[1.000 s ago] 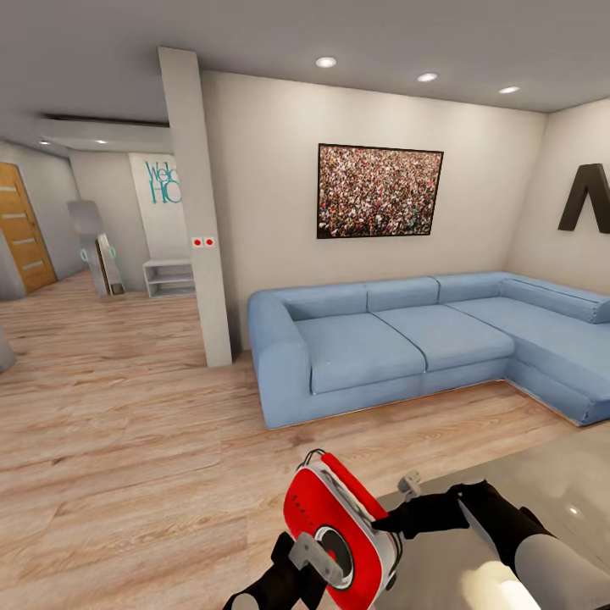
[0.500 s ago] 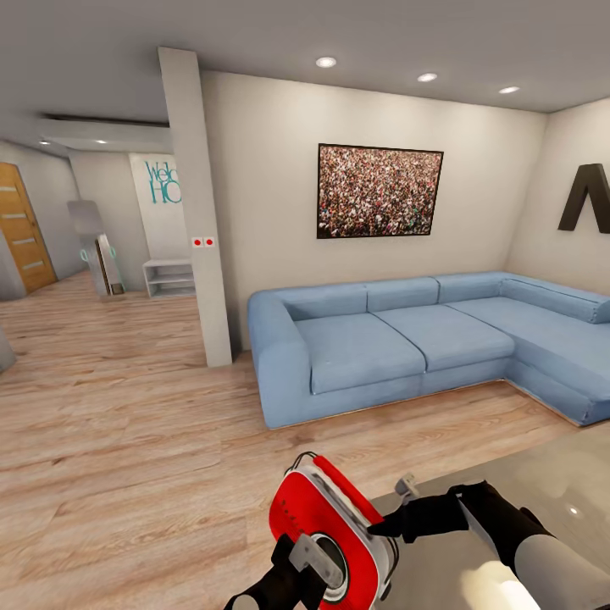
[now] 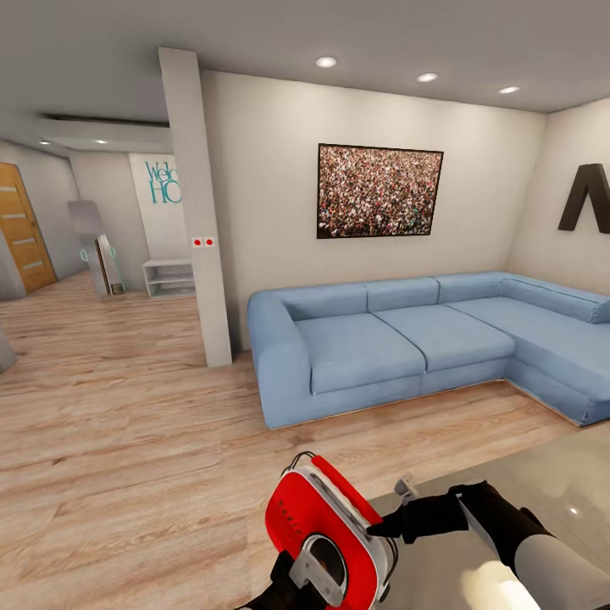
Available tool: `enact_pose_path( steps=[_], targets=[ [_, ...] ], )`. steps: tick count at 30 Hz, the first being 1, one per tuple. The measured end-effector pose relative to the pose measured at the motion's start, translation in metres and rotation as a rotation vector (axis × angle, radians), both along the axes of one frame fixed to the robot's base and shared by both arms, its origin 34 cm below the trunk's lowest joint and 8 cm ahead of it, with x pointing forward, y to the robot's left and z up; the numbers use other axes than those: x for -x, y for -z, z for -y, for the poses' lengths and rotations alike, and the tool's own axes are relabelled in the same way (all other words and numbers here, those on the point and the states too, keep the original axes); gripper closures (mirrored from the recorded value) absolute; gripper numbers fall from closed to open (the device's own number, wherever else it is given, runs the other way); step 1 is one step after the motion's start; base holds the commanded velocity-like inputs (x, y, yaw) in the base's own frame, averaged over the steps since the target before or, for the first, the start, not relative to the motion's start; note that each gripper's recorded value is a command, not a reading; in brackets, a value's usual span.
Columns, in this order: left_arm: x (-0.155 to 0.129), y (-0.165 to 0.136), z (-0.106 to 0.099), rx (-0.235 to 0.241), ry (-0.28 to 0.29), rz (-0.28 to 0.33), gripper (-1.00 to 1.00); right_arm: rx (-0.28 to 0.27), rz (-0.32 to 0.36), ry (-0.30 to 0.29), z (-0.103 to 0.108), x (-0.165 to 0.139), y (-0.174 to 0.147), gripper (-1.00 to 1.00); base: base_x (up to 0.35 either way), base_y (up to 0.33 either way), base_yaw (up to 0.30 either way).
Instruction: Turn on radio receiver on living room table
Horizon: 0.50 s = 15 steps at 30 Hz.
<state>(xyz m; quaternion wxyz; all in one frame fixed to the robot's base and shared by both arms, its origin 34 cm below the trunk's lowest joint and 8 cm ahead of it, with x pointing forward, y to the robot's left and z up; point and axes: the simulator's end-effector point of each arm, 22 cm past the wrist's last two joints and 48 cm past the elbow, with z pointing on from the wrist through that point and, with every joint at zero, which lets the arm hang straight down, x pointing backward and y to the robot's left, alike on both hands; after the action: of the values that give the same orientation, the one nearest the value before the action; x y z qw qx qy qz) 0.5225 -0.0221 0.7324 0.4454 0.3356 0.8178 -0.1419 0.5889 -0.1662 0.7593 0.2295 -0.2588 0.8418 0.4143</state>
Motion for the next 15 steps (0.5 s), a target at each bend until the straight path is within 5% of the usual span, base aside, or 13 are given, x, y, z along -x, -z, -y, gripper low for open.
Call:
enact_pose_path(
  steps=[15],
  targets=[
    [-0.0023,-0.0013,-0.0013,-0.002,-0.006,0.007,1.00,-0.024,-0.009,-0.018,-0.0033,0.0044,-0.0040,1.00,0.000,0.000,0.000]
  ],
)
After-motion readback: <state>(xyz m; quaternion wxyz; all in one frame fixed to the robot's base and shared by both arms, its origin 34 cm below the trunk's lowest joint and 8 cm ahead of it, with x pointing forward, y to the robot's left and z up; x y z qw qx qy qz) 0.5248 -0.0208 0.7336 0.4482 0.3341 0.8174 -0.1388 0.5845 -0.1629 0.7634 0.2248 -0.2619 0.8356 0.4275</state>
